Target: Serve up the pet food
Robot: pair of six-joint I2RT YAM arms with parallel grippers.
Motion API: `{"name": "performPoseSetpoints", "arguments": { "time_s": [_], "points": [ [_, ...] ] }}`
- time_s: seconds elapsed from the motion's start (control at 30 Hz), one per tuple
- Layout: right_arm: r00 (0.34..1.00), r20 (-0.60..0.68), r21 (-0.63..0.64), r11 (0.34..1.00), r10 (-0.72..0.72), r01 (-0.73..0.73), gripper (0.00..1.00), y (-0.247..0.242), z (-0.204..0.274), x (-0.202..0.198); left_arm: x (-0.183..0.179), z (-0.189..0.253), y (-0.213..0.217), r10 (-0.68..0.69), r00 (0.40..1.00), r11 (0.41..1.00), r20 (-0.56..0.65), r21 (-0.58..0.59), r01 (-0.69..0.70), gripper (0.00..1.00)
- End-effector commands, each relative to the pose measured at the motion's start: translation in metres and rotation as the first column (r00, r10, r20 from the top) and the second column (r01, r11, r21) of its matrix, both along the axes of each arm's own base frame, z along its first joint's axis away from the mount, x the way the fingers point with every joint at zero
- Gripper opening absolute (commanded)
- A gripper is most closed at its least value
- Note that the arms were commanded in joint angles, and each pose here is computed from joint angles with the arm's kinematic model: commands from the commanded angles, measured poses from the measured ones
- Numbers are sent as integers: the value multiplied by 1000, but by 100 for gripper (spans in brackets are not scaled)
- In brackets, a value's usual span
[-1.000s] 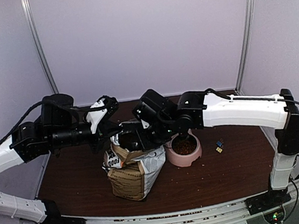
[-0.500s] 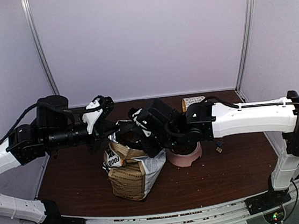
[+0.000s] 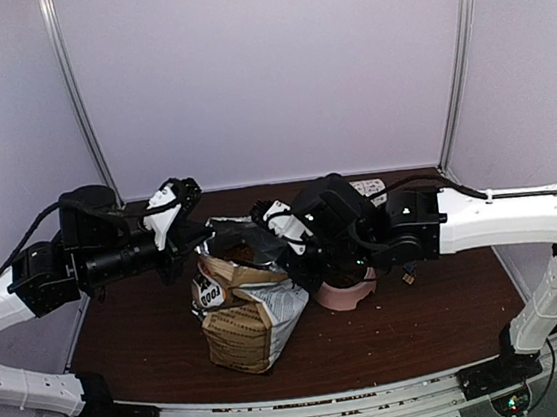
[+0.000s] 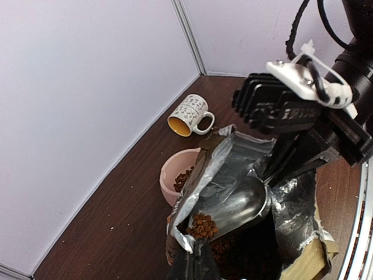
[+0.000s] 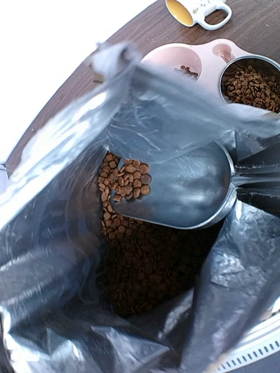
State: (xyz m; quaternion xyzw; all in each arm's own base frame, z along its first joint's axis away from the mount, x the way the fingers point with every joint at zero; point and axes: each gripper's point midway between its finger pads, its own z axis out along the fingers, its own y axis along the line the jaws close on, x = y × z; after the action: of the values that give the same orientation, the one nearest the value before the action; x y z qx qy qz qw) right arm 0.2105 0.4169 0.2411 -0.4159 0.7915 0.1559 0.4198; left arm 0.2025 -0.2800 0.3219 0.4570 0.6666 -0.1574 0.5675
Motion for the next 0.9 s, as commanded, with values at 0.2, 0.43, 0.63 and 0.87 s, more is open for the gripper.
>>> {"name": "performPoseSetpoints", "arguments": {
  "time_s": [0.2, 0.43, 0.63, 0.87],
  "points": [
    [971, 112, 222, 947, 213, -234, 0, 7, 80, -39, 5, 57, 5, 54, 988, 985, 143, -169, -29, 0],
    [953, 195, 181, 946, 233, -269, 0, 17, 90, -52, 4, 51, -1, 31, 991, 989, 133, -147, -12, 0],
    [928, 271, 125, 946, 256, -298, 0, 35, 95, -69, 2, 49, -4, 11, 991, 990, 130, -144, 8, 0],
    [939, 265, 83, 965, 221, -250, 0, 32, 93, -62, -1, 54, -1, 6, 990, 988, 140, -155, 16, 0]
  ]
}}
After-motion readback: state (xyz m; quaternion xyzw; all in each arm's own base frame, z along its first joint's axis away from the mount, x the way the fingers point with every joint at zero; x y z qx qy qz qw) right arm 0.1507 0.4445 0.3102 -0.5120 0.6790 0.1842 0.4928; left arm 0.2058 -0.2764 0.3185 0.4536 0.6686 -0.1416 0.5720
